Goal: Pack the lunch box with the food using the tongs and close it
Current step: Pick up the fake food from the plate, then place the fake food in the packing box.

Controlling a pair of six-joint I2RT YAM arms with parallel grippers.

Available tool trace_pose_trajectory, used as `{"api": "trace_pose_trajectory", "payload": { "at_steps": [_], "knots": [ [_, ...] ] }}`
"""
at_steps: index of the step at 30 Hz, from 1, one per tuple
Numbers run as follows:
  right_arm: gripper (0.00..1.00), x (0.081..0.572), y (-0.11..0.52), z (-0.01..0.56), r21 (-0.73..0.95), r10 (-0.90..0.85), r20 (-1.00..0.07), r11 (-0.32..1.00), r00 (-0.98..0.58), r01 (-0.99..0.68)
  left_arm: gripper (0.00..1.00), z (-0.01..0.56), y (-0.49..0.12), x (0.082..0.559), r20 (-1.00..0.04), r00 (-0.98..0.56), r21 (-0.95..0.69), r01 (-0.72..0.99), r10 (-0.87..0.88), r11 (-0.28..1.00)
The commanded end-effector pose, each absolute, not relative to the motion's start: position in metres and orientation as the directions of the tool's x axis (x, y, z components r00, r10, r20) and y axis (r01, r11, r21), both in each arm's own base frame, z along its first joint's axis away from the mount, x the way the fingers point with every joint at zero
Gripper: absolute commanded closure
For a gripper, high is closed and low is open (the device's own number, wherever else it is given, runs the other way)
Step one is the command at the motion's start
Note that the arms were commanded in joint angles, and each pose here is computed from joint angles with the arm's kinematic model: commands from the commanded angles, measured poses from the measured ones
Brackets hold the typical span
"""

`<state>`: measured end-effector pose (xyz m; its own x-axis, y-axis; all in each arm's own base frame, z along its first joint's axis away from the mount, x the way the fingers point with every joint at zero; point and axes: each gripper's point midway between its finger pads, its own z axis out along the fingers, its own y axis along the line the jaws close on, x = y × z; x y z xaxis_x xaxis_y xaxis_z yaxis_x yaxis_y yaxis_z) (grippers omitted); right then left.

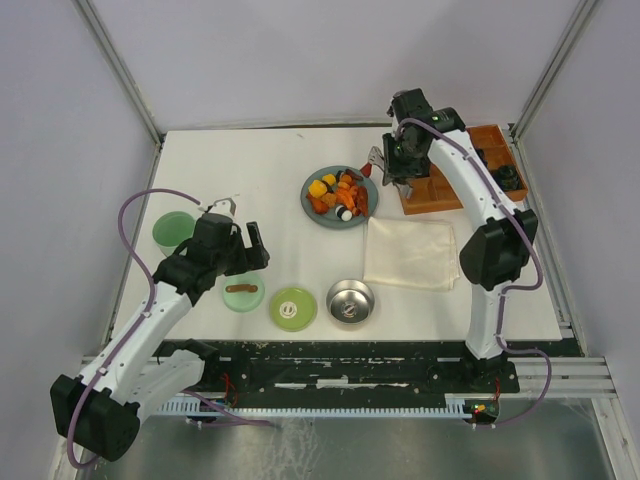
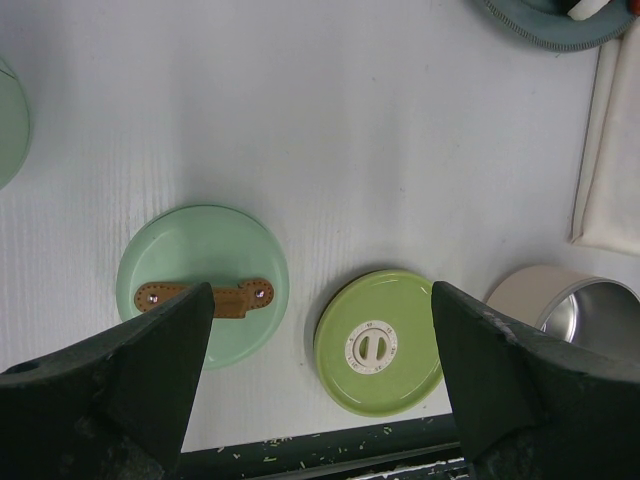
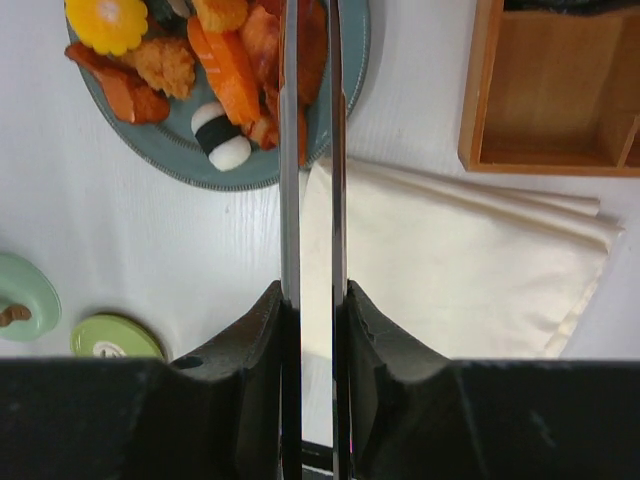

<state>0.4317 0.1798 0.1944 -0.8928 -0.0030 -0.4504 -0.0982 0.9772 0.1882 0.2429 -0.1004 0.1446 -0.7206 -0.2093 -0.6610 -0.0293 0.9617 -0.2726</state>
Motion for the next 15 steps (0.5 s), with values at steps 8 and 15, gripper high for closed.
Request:
{"api": "trace_pose_trajectory", "payload": {
  "at_steps": [8, 15],
  "knots": [
    [0.81, 0.299, 0.178, 0.252, 0.278, -0.136, -0.440, 0.919, -0.888, -0.278, 0.06, 0.172, -0.106, 0.259, -0.741, -0.659, -0.244, 0.084, -0.130, 0.966],
    [0.81, 0.208, 0.187, 0.236, 0.379, -0.194, -0.322, 0.871, -0.927, -0.314, 0.06, 0.174, -0.106, 0.262, -0.761, -0.638, -0.233, 0.101, -0.117, 0.967]
  ]
}}
